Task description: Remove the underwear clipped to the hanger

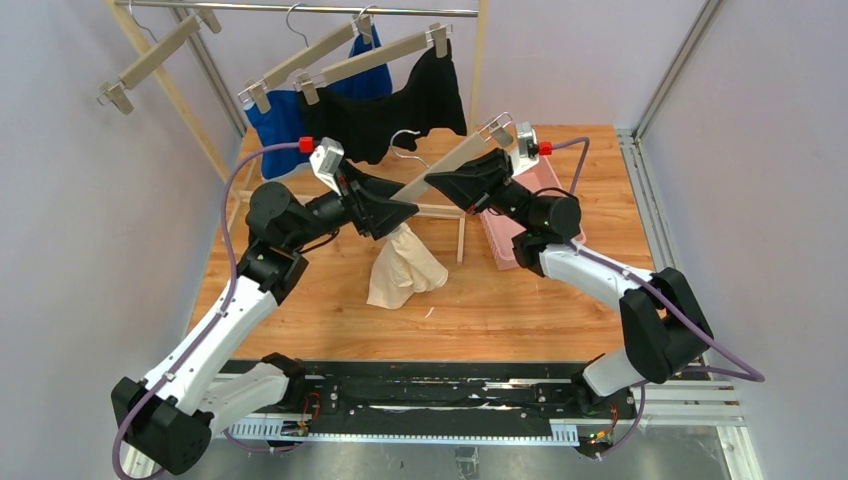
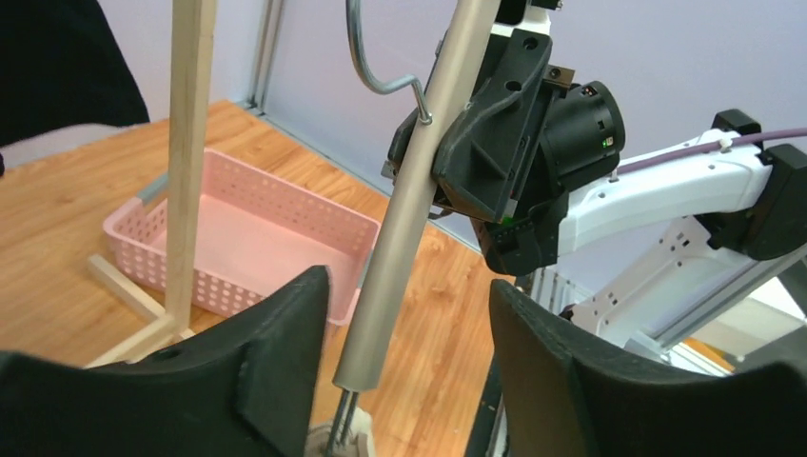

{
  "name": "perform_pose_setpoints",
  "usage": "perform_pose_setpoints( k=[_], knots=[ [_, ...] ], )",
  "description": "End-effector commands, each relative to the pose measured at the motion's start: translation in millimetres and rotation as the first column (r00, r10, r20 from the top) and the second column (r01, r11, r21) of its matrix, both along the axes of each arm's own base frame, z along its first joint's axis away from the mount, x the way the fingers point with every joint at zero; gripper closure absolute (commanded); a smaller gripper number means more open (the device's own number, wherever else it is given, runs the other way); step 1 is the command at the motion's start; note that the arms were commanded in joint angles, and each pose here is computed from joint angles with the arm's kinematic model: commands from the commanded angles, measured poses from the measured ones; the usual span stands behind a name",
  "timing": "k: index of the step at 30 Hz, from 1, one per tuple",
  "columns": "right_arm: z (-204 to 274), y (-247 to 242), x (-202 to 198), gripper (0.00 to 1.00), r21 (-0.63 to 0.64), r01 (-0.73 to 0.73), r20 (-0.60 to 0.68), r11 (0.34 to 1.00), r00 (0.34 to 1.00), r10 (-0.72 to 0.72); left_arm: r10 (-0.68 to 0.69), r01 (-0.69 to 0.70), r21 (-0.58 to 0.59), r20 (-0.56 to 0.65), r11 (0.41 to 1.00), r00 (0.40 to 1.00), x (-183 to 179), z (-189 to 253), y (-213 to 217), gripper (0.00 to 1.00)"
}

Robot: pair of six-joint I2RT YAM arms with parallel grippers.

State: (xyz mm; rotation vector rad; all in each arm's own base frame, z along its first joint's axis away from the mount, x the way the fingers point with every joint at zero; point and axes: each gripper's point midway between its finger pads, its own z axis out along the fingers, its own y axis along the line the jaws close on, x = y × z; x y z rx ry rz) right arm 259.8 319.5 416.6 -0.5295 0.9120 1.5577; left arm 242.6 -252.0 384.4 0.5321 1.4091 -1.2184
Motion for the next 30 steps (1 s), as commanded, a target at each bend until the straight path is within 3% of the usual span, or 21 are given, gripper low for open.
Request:
perform_pose_setpoints(
  k=[1, 9, 20, 22, 26, 27, 28, 30],
  knots=[
    [26, -10, -16, 0.99, 0.047, 0.026, 0.103, 0.999, 0.994, -0.031, 0.081, -0.082, 0.014, 0.071, 0.997, 0.994, -3, 4, 13, 0.3],
    [31, -15, -24, 0.99, 0.048, 0.024, 0.099, 0.999, 0.995, -0.028, 0.175, -0.183, 0.127, 0.076, 0.975, 0.982, -6, -18, 33, 0.25],
    [37, -20, -35, 0.99, 0.059, 0.004, 0.106, 0.998, 0.994, -0.01, 0.142, -0.148, 0.119, 0.056, 0.982, 0.988, -9, -28, 28, 0.27],
    [37, -21, -36, 1.0, 0.059, 0.007, 0.107, 0.998, 0.994, -0.013, 0.131, -0.138, 0.113, 0.06, 0.984, 0.99, -10, -28, 27, 0.36],
    [34, -21, -35, 0.99, 0.053, 0.01, 0.099, 0.999, 0.995, -0.015, 0.081, -0.089, 0.113, 0.066, 0.99, 0.994, -13, -25, 20, 0.86],
    [32, -20, -34, 0.99, 0.05, 0.011, 0.095, 0.999, 0.995, -0.015, 0.08, -0.086, 0.112, 0.064, 0.99, 0.995, -13, -25, 20, 0.94],
    [31, -20, -34, 0.99, 0.05, 0.011, 0.093, 0.999, 0.996, -0.015, 0.078, -0.085, 0.109, 0.067, 0.99, 0.995, -13, -24, 19, 0.99],
    [29, -20, -34, 0.99, 0.045, 0.012, 0.088, 0.999, 0.996, -0.016, 0.08, -0.087, 0.099, 0.077, 0.991, 0.994, -14, -20, 20, 1.0]
  ],
)
